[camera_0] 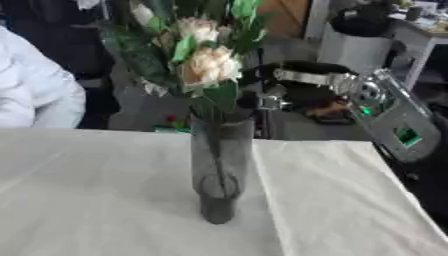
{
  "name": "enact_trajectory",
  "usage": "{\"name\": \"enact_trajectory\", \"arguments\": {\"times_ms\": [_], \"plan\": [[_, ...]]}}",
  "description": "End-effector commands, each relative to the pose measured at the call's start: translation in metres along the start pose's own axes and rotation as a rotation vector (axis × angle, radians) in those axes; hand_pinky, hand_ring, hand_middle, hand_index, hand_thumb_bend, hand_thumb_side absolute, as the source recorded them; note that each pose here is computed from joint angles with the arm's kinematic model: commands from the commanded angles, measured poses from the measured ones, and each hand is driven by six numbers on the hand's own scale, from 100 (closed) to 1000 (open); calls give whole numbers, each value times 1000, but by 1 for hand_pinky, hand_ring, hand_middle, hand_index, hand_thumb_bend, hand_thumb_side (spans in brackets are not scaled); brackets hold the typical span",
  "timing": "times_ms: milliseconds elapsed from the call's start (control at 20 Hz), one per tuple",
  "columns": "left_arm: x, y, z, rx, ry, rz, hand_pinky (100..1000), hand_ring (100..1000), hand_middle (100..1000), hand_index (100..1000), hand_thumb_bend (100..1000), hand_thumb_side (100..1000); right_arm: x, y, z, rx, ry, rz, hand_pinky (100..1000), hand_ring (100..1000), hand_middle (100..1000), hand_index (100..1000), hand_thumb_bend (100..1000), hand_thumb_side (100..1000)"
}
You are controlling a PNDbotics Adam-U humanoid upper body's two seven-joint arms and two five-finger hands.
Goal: Arrange flowers into the vase.
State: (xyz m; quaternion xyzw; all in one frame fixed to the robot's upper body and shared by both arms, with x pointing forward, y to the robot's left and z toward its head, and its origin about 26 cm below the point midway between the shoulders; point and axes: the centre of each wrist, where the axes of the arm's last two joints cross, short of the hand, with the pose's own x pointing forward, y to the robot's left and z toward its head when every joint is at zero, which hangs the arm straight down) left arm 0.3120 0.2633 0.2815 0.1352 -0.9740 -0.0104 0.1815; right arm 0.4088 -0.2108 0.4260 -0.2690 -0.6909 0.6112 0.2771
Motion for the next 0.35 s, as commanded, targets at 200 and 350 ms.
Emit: {"name": "enact_trajectory", "arguments": {"times_ms": [200,350], "plan": [[3,9,-3,14,-20,-32,797,887,883,943,100,1000,8,-24,40,-80,-9,78,914,1000,903,992,501,1000],[1,11,1,25,-7,-34,797,887,885,943,100,1000,13,-27,60,-141,-20,82,899,985,890,983,492,1000]]}}
